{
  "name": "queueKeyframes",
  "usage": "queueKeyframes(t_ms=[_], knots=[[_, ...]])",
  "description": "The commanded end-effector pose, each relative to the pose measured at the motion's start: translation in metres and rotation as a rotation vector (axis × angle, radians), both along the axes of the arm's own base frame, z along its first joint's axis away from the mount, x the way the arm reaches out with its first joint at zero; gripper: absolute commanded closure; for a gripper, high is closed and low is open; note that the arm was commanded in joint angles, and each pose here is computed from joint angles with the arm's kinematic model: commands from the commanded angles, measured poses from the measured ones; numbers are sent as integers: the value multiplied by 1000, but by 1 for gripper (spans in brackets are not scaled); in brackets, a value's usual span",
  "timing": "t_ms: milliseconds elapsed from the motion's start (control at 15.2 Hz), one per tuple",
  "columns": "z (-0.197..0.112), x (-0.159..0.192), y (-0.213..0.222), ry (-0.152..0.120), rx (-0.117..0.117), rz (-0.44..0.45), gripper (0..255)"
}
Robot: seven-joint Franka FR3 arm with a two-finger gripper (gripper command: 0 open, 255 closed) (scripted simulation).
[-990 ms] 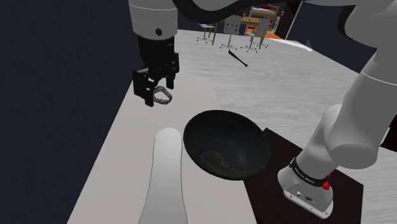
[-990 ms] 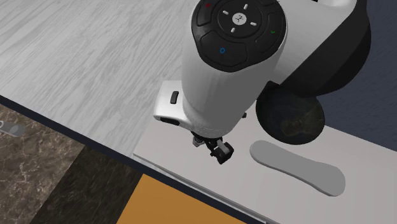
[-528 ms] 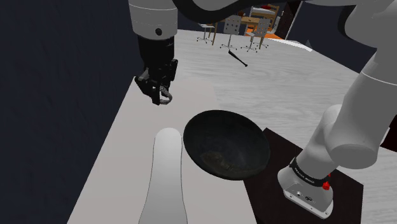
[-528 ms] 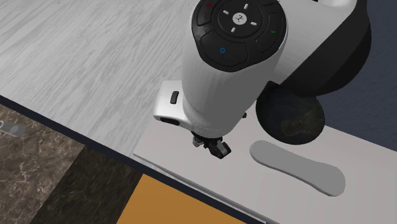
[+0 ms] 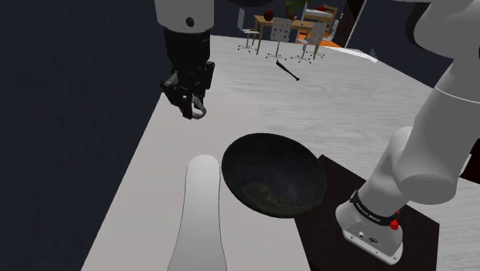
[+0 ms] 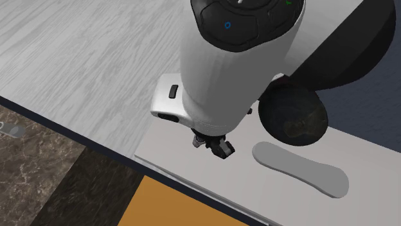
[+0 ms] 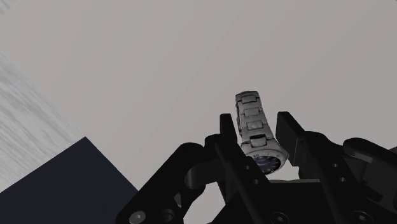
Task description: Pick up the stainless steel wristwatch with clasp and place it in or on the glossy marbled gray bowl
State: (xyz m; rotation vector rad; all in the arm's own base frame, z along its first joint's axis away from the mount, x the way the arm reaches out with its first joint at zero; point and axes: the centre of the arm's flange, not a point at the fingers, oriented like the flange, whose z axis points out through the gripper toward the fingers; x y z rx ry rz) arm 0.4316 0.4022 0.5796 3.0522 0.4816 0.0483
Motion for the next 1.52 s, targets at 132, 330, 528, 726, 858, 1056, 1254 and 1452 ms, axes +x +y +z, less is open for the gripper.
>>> queueKeyframes(t_ms=[132,330,528,726,858,1056,1254,1452], knots=[[21,-1,-1,0,0,0,255],[36,-1,-1,0,0,0,255],[52,-1,-1,0,0,0,255],[68,-1,-1,0,0,0,255],[79,-1,-1,0,0,0,255],[94,-1,-1,0,0,0,255],[98,-28,0,0,0,0,255],[98,-67,1,0,0,0,255]])
